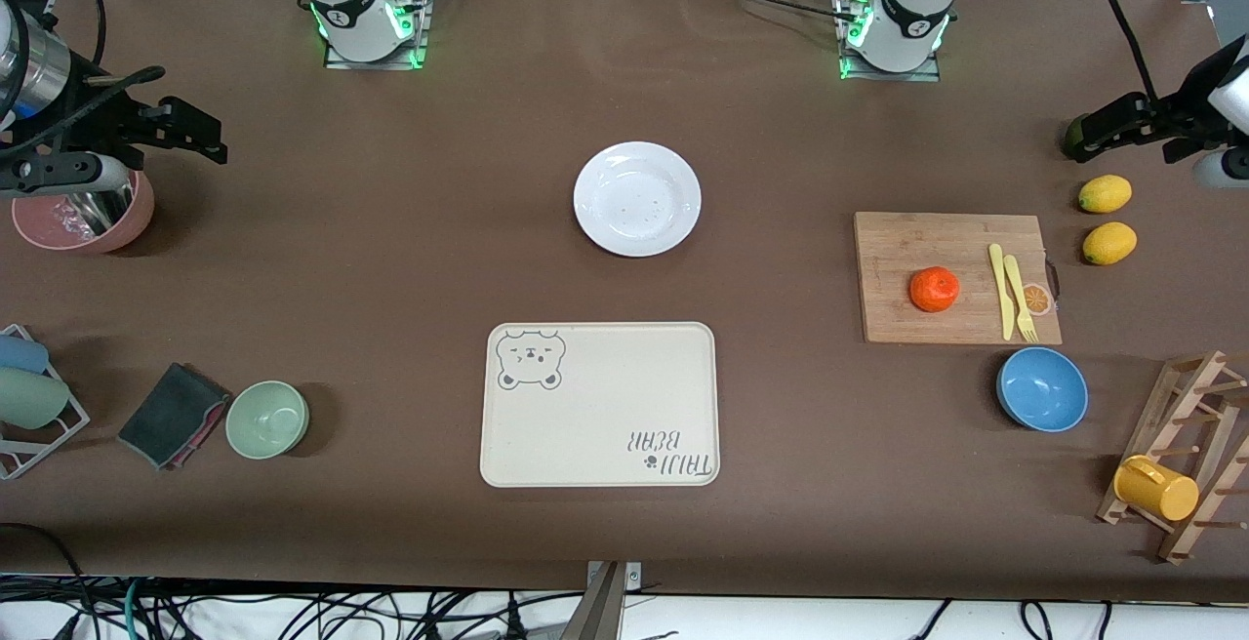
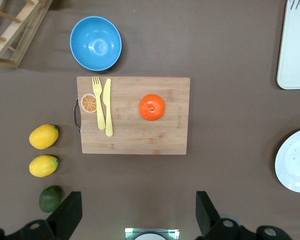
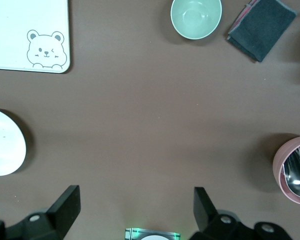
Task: Place orange and plate with both arms
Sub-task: 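Reach the left gripper down to the orange on the cutting board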
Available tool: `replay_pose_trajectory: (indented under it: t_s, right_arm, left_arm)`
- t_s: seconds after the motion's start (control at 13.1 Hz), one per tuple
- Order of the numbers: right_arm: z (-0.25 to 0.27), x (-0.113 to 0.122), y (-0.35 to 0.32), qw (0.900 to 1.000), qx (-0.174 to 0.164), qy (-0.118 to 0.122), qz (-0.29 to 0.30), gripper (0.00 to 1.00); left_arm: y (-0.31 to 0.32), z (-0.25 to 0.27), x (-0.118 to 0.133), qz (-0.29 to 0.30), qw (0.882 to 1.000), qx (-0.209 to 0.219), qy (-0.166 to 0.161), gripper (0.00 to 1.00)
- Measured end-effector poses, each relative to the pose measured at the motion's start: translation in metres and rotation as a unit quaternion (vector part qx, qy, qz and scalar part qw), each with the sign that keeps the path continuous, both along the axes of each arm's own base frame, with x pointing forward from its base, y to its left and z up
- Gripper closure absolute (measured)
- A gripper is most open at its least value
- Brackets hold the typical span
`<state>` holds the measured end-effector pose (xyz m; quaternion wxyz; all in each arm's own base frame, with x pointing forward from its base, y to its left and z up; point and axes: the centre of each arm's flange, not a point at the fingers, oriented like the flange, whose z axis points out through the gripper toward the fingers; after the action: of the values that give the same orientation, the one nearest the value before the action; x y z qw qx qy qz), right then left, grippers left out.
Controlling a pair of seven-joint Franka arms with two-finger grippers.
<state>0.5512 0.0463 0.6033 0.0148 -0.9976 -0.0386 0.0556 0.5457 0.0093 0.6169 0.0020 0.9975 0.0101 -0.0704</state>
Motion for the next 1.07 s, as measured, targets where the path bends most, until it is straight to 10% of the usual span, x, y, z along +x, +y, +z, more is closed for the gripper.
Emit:
replay_pose_trajectory:
  t_s: [0.38, 1.07]
  right_arm:
    - [-0.001, 0.000, 0.000, 1.000, 0.000, 0.001, 0.000, 0.00]
    - [-0.003, 0.001, -0.004, 1.000, 0.000, 0.004, -0.005, 0.00]
  left_arm:
    - [0.020, -0.071, 0.017, 0.020, 0.999, 0.000, 0.045, 0.04]
    - [0.011, -0.257, 0.013, 0.019, 1.000, 0.001, -0.022, 0.00]
